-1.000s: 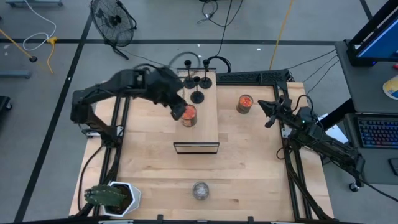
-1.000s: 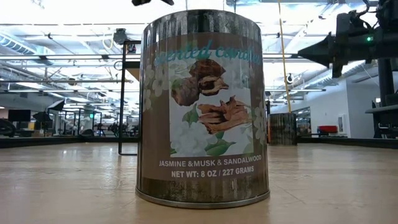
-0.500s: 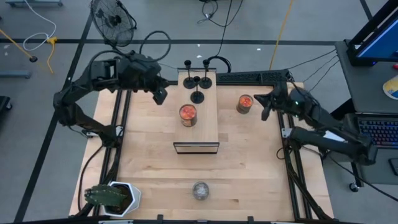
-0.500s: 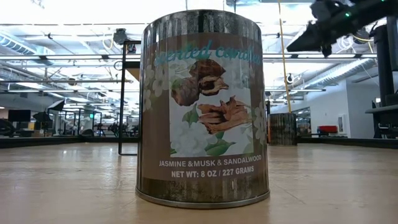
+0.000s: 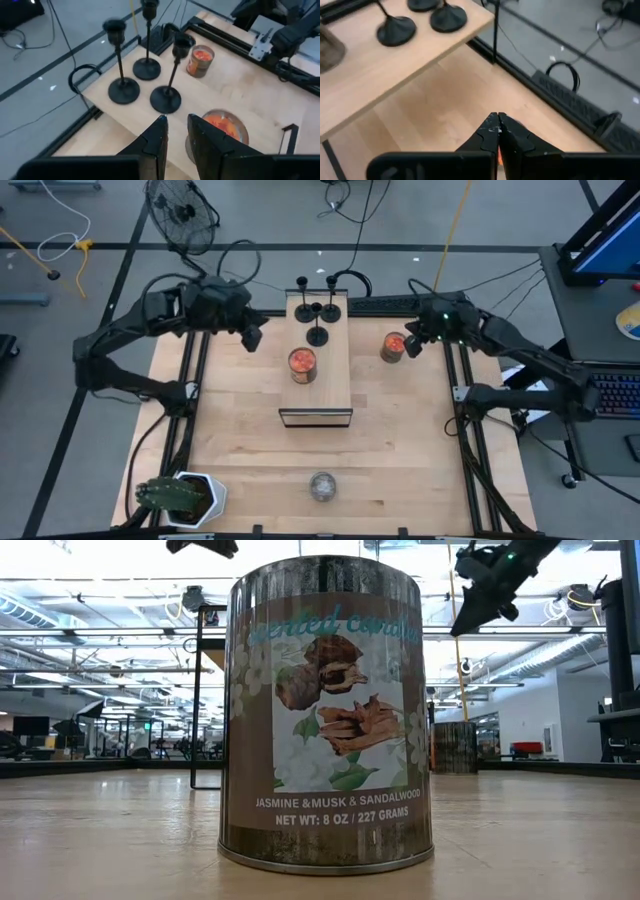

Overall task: Pick & Place candle stick holders
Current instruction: Put the orange scented candle on the shelf aligned with the other orange scented candle

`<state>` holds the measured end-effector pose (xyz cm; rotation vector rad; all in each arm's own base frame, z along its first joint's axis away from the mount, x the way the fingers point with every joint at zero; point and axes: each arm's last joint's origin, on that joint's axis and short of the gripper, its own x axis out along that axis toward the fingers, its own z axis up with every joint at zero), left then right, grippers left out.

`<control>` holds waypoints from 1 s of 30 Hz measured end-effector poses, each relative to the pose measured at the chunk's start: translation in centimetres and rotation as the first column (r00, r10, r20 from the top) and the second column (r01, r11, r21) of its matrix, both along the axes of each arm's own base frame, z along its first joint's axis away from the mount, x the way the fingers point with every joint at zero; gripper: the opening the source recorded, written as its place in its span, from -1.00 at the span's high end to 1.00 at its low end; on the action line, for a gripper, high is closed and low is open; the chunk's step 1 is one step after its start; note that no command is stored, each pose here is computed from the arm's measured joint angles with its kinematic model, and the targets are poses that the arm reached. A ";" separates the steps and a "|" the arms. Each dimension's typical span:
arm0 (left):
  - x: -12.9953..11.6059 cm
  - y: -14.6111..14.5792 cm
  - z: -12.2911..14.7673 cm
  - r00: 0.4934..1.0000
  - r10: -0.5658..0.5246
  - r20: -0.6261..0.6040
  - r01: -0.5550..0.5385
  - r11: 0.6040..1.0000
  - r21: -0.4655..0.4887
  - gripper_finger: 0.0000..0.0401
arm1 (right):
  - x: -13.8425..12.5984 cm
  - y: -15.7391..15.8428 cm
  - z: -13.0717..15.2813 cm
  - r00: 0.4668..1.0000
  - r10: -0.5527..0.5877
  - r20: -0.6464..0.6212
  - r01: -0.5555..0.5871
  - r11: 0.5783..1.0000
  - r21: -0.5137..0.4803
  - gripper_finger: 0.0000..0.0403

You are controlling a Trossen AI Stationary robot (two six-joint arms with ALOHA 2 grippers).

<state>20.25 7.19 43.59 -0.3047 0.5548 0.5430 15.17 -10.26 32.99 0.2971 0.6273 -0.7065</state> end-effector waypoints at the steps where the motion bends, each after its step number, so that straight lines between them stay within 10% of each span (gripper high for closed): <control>1: -0.4 0.0 -0.6 1.000 0.002 0.009 -0.002 1.000 -0.004 0.60 | 0.1 -0.2 0.0 1.000 -0.010 -0.013 0.011 1.000 0.016 1.00; 20: -8.6 -2.1 -9.7 0.950 0.007 0.311 -0.007 1.000 -0.001 0.60 | 0.8 -4.8 -4.2 0.937 -0.297 -0.185 0.348 0.846 0.405 1.00; 30: -10.1 -2.8 -11.8 0.940 0.012 0.340 -0.012 1.000 0.001 0.60 | 0.0 -7.3 -5.6 0.875 -0.425 -0.231 0.483 0.752 0.448 1.00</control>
